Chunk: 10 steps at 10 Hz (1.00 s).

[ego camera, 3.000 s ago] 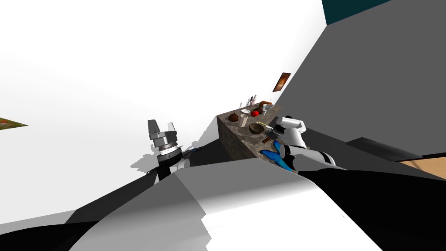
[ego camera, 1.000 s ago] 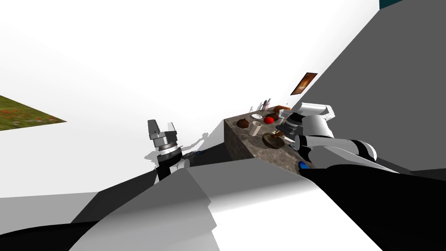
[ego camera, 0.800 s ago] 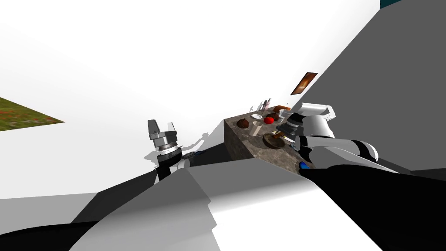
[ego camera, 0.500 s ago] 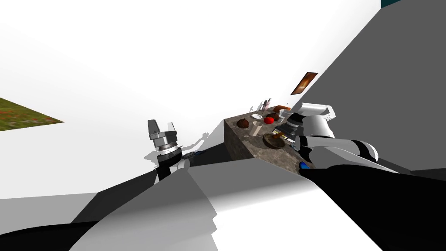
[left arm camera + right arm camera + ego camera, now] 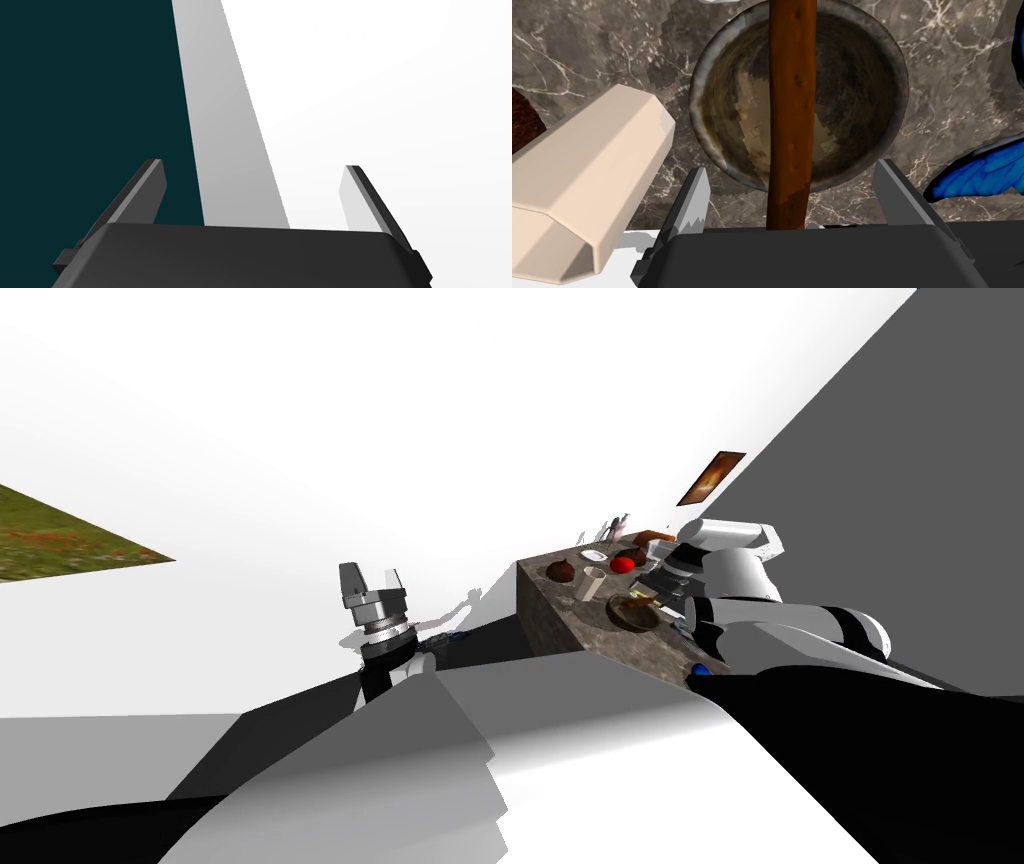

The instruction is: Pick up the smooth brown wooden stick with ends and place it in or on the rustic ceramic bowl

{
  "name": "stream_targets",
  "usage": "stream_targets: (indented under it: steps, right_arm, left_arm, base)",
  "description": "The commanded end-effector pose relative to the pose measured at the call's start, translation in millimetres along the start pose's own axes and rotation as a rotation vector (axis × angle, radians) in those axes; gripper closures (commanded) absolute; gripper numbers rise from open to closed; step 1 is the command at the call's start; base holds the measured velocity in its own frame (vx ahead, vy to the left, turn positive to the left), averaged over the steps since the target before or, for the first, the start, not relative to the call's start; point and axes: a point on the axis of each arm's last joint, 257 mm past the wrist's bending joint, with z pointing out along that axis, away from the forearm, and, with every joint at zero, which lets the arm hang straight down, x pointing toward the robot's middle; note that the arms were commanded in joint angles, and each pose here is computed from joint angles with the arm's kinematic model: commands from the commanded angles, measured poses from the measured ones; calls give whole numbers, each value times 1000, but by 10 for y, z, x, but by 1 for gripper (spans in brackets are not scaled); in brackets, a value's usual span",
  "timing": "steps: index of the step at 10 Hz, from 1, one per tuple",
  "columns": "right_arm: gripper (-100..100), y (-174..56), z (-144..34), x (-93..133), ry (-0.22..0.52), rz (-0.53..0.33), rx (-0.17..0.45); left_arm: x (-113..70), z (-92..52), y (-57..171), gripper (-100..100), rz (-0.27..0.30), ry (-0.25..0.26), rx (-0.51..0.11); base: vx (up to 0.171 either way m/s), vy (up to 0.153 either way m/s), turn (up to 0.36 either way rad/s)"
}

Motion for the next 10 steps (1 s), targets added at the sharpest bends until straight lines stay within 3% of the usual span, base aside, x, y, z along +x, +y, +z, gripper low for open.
stream_targets:
  steps: [1, 7, 8, 9, 10]
  right_arm:
    - [-100, 29, -93, 40, 0, 18, 1]
    - [-100, 162, -440, 146, 2, 83, 7]
    - [-100, 143, -406, 132, 2, 76, 6]
    - [0, 145, -410, 135, 2, 77, 7]
    - [0, 145, -410, 135, 2, 77, 7]
  left_arm:
    - [0, 0, 0, 0, 0, 0, 0]
    - [0, 0, 0, 0, 0, 0, 0]
    - [0, 0, 0, 0, 0, 0, 0]
    - [0, 0, 0, 0, 0, 0, 0]
    - [0, 0, 0, 0, 0, 0, 0]
  base:
    - [-63, -16, 103]
    - [-52, -9, 107]
    - [-20, -7, 19]
    - [0, 0, 0]
    - [0, 0, 0]
